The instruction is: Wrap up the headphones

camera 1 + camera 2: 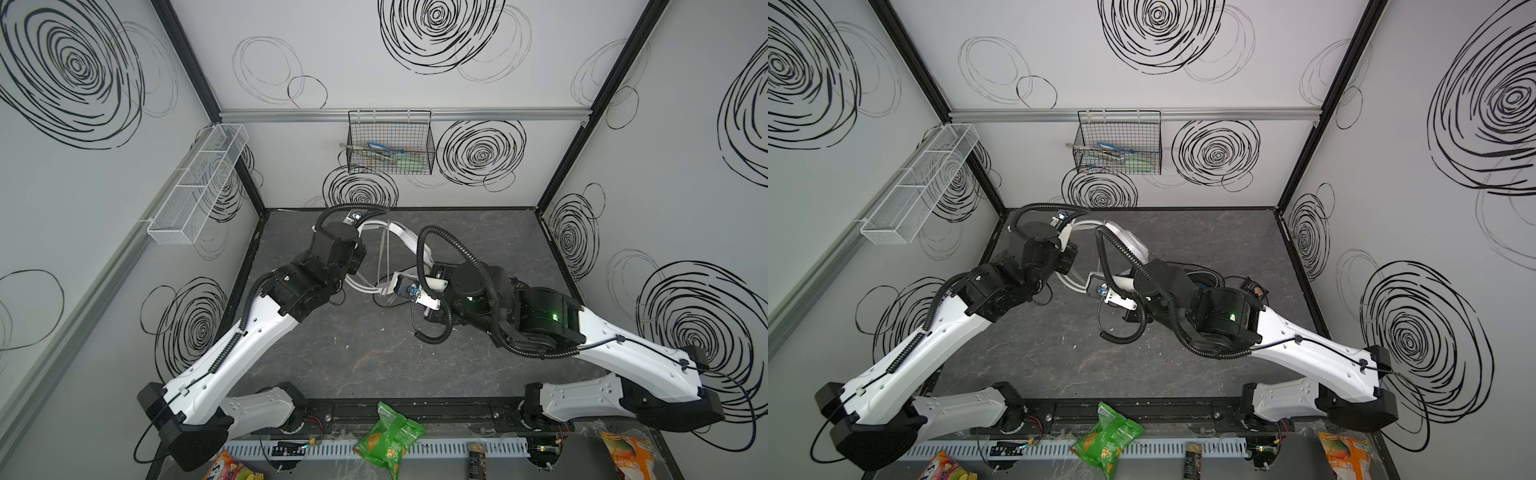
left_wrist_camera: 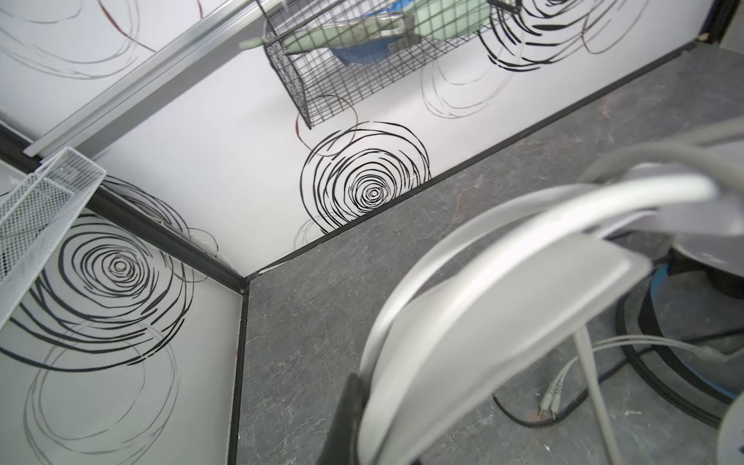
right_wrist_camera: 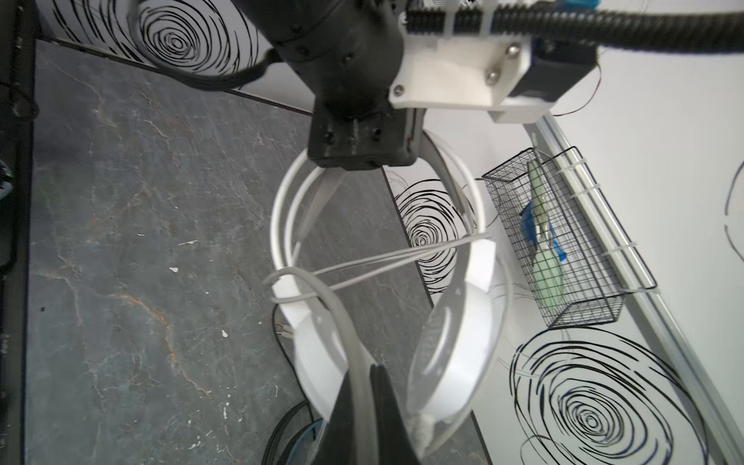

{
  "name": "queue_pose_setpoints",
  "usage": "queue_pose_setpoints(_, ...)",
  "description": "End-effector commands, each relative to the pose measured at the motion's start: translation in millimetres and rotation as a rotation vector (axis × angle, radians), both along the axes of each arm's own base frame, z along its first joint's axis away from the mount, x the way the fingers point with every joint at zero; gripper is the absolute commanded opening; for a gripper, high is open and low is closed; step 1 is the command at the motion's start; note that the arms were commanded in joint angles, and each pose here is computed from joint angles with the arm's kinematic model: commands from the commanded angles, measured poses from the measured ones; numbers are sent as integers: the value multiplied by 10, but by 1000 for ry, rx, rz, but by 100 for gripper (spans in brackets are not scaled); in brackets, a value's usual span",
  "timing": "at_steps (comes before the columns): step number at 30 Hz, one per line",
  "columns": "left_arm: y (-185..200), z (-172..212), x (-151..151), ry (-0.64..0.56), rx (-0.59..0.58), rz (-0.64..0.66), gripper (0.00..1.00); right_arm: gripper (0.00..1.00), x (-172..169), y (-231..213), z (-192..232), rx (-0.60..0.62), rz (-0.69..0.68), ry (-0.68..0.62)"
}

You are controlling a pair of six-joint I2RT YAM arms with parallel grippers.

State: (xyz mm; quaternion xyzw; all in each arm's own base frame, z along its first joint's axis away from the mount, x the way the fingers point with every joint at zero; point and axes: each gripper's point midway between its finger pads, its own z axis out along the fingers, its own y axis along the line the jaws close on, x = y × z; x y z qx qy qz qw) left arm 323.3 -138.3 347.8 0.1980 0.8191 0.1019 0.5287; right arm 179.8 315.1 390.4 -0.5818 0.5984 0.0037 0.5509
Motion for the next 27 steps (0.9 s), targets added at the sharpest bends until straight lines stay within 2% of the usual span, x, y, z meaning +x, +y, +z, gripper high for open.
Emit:
queue_pose_setpoints(1,-58,77,-58,-32,-13,-44,0,4,107,-171,236,-2,-33,-84)
queue_pose_setpoints(8,-324,-42,-296,-1,2,-229,0,4,295,-339,233,-50,-93,-111)
queue_pose_setpoints(14,-613,31,-579,24,-34,-417,0,6,388,-325,247,-23,-105,-108)
queue_pose_setpoints(19,-711,77,-735,49,-41,-483,0,11,430,-327,269,17,-102,-99)
queue_pose_setpoints(27,-838,504,-971,5,-192,-590,0,12,581,-407,211,108,-128,-39)
